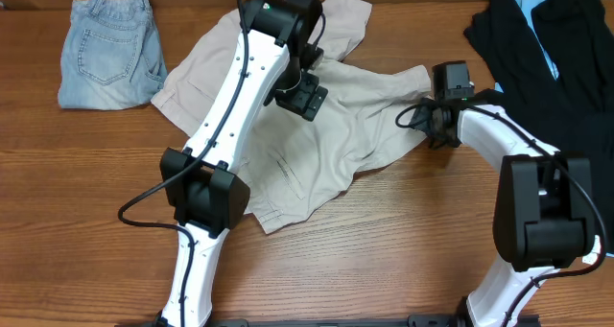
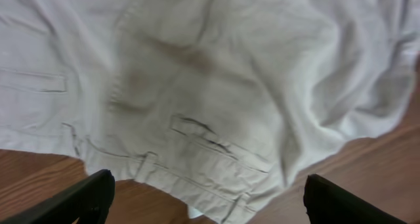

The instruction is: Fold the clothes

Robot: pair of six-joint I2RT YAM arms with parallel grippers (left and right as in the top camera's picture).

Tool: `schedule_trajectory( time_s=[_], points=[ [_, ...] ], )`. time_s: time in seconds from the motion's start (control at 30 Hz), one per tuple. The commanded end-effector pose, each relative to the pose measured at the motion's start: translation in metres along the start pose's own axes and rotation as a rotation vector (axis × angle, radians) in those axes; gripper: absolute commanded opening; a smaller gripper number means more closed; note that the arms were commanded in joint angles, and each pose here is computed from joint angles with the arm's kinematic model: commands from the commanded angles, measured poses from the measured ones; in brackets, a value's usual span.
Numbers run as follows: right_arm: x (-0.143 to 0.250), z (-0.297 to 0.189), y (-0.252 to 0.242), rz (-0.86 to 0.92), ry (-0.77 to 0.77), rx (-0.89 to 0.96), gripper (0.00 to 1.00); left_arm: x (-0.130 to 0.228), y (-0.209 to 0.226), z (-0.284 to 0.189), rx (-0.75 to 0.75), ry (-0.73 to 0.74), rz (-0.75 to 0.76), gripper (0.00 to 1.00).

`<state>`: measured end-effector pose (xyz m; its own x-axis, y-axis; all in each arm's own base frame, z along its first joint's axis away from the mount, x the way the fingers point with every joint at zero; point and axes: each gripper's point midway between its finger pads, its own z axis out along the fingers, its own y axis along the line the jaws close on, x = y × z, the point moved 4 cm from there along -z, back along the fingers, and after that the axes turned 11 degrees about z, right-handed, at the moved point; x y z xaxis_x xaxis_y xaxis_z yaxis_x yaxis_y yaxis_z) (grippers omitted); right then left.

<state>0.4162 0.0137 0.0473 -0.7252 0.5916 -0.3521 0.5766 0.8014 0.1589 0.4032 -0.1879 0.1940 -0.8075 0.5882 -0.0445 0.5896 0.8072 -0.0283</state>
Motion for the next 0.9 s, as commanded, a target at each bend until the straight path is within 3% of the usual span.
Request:
schedule_trajectory(
  time_s=[0.0,0.07,0.1,0.27,0.5,0.87],
  points=[
    [-0.008,-0.001,0.004,0.007,-0.015,-0.015,0.44,0.009,-0.020,-0.063,0.066,-0.164,-0.024,0.93],
    [-0.005,0.001,0.001,0.006,-0.003,-0.005,0.24,0.015,-0.021,-0.081,0.047,-0.205,-0.020,0.94],
    [-0.001,0.002,-0.002,0.007,0.017,0.008,0.04,0.021,-0.022,-0.096,0.038,-0.241,-0.018,0.95],
    [0.017,-0.009,-0.017,0.052,0.113,0.072,0.04,0.039,-0.015,-0.132,-0.029,-0.325,-0.032,0.98],
    [0.062,-0.090,-0.062,0.157,0.337,0.256,0.04,0.041,-0.008,-0.129,-0.077,-0.302,-0.011,1.00],
    [0.090,-0.194,-0.098,0.252,0.351,0.294,0.04,0.055,0.009,-0.088,-0.078,-0.137,-0.046,0.98]
  ],
)
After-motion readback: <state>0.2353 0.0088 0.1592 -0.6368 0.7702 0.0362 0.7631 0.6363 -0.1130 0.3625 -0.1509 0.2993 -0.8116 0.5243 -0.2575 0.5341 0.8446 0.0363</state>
